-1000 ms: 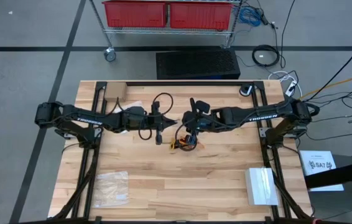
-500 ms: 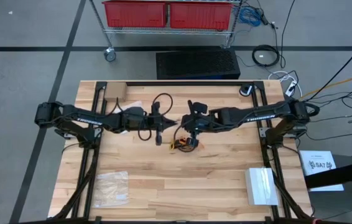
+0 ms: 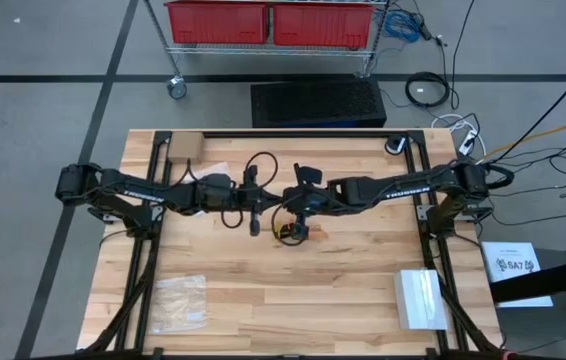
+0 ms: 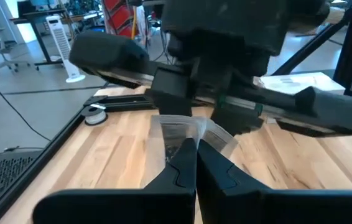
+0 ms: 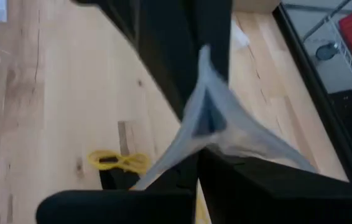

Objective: Sort rubber bands
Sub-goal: Put the yellow rubber band into the transparent zip bag

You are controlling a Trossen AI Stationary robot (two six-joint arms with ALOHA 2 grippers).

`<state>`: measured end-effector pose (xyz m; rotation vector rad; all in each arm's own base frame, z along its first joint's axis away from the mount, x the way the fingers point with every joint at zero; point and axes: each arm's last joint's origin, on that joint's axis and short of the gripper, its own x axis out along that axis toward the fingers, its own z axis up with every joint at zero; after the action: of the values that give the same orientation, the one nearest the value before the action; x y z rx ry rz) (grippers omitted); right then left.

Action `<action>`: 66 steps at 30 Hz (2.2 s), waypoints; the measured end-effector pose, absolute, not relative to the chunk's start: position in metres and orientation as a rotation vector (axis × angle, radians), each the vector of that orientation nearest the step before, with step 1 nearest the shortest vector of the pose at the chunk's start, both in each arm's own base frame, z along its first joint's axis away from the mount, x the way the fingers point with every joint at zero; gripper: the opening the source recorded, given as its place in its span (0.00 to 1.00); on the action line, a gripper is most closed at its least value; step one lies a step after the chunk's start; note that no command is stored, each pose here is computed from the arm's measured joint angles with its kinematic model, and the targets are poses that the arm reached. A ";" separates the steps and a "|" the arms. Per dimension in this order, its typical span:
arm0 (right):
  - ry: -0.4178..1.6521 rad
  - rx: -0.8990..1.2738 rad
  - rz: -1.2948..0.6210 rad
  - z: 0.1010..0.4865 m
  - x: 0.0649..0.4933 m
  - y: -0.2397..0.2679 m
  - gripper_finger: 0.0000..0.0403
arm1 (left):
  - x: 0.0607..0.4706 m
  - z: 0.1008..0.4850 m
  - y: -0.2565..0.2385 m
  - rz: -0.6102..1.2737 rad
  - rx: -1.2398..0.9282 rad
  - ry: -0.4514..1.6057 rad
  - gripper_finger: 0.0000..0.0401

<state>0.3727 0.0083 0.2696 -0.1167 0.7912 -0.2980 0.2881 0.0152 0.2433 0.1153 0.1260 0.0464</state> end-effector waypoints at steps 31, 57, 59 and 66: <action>0.453 0.058 -0.353 0.230 0.327 -0.007 0.34 | 0.291 0.224 0.031 0.173 0.117 0.260 0.00; 0.790 0.250 -0.589 0.179 0.315 -0.024 0.54 | 0.233 0.251 0.047 0.440 0.156 0.259 0.00; 0.818 0.256 -0.619 0.166 0.318 -0.033 0.54 | 0.226 0.249 0.047 0.459 0.157 0.253 0.00; 0.844 0.327 -0.638 0.143 0.325 -0.062 0.54 | 0.207 0.251 0.045 0.495 0.149 0.205 0.00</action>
<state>0.3247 -0.0624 0.1426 0.3274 0.8443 -0.6384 0.2067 0.0454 0.2510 0.1489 0.2050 0.4954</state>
